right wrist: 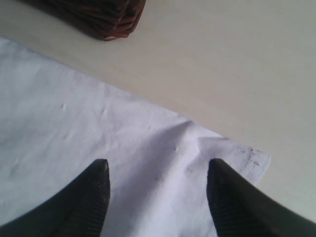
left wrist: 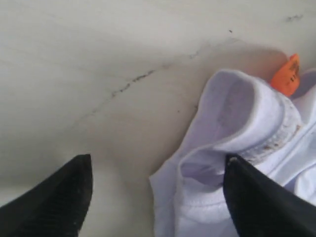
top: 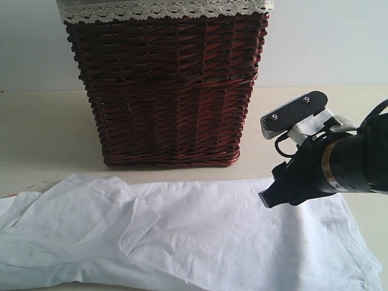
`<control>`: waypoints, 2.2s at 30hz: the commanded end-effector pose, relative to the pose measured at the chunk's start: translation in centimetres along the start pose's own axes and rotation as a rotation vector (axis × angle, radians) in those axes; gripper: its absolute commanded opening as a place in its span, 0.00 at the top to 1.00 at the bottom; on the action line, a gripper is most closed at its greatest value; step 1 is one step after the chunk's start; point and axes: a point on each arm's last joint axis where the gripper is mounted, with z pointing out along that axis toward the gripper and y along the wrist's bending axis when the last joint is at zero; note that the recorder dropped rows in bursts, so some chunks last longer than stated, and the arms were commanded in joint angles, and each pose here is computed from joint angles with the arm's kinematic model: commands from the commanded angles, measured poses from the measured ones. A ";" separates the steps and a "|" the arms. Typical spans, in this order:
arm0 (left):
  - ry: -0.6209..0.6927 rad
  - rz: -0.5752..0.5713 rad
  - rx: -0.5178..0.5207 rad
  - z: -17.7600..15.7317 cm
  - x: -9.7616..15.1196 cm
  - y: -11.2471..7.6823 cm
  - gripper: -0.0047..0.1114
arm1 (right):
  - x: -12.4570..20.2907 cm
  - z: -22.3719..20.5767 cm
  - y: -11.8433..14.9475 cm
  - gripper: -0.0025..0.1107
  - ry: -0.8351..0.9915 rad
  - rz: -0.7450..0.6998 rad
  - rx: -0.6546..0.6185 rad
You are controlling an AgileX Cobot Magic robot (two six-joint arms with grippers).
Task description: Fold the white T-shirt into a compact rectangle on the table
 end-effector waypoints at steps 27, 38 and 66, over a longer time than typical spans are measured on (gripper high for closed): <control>0.151 0.067 0.463 4.0 1.0 -3.7 0.96 | -0.4 -0.4 -0.1 0.48 -0.021 -0.059 -0.006; -0.073 0.030 0.519 -4.3 -3.5 -6.9 0.96 | -2.1 -5.1 -4.6 0.55 -0.045 -0.012 0.363; 0.268 0.476 1.032 1.9 13.3 -45.3 0.62 | -0.9 -11.1 -6.3 0.55 -0.105 0.170 0.325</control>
